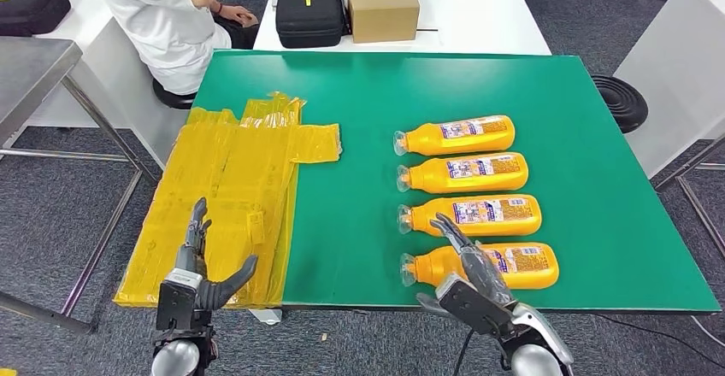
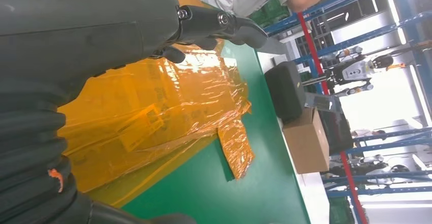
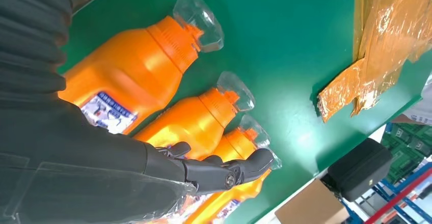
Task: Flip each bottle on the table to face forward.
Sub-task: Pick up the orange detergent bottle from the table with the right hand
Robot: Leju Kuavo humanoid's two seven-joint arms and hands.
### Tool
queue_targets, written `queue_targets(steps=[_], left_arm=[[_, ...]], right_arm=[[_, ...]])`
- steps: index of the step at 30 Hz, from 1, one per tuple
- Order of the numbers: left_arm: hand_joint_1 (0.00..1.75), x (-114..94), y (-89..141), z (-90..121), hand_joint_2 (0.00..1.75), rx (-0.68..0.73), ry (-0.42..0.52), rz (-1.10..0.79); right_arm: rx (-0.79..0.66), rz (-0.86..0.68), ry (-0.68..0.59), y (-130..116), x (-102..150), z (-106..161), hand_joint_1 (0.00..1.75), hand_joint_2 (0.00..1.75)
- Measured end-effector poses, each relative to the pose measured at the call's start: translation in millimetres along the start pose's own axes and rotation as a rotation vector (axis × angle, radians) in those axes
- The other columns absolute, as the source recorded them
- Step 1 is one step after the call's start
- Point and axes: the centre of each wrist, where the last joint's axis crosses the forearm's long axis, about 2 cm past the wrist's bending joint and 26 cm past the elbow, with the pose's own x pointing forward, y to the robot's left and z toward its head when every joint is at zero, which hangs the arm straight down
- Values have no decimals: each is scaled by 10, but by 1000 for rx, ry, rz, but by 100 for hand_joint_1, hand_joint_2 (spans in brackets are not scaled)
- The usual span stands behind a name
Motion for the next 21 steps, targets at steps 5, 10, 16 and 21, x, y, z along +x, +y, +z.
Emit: queue_targets(steps=[5, 10, 16, 21], left_arm=[[0, 3, 10, 46, 175, 3, 4, -1], [0, -5, 21, 97, 175, 6, 8, -2], [0, -9, 29, 103, 175, 8, 8, -1], [0, -11, 35, 104, 175, 9, 9, 0]], right_arm=[[6, 37, -7, 51, 59, 119, 0, 175], [9, 57, 24, 87, 56, 206, 0, 175], [24, 74, 76, 88, -4, 199, 0, 175], [32, 117, 120, 84, -63, 210, 0, 175]])
